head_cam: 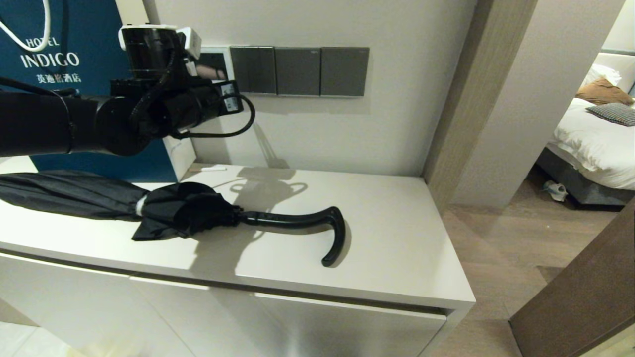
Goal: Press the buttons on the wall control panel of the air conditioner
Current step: Turn off the central air conditioner
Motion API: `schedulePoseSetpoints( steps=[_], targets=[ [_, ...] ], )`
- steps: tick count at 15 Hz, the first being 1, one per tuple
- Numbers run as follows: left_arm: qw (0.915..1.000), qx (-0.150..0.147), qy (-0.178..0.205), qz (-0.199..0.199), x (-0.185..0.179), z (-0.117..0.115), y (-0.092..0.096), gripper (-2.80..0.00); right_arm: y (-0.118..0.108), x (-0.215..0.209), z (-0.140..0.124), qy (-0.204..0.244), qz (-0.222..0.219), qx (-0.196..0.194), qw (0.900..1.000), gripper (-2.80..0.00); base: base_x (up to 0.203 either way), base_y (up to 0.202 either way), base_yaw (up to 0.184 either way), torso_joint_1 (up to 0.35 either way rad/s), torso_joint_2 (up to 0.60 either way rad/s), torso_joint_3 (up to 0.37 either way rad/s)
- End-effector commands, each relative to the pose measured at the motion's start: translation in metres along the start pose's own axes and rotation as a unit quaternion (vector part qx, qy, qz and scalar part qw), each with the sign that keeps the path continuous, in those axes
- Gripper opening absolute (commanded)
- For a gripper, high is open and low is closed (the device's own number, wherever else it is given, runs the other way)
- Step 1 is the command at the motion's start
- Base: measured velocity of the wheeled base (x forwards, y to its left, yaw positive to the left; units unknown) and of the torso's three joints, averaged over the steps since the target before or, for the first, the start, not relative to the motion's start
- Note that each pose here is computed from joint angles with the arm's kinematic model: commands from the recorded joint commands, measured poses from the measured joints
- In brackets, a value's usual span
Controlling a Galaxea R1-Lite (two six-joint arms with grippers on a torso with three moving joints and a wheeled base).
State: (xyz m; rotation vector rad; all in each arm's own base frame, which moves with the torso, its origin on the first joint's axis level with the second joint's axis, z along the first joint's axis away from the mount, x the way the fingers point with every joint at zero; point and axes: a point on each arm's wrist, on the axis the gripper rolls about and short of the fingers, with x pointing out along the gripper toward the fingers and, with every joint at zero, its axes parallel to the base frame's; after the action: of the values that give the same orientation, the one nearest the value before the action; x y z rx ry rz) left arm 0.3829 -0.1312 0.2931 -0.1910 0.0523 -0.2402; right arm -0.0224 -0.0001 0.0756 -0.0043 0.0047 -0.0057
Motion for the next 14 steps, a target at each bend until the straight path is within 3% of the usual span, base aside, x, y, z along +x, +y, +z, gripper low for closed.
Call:
schedulePoseSetpoints(
  steps=[1,13,14],
  targets=[
    [1.0,-0.001,-0.002,0.0,0.002,0.0,0.0,-2.8,0.0,0.0,0.0,0.001,0.0,0.0,1.0,-2.8,0.0,0.0,0.0,0.0,0.0,0.0],
    [1.0,0.0,-0.002,0.006,0.009,-0.002,0.005,-2.8,0.0,0.0,0.0,0.001,0.0,0.0,1.0,-2.8,0.0,0.0,0.0,0.0,0.0,0.0],
    [0.9999,-0.001,-0.006,0.015,0.015,-0.002,0.013,-2.8,0.0,0.0,0.0,0.001,0.0,0.0,1.0,-2.8,0.0,0.0,0.0,0.0,0.0,0.0]
  ],
)
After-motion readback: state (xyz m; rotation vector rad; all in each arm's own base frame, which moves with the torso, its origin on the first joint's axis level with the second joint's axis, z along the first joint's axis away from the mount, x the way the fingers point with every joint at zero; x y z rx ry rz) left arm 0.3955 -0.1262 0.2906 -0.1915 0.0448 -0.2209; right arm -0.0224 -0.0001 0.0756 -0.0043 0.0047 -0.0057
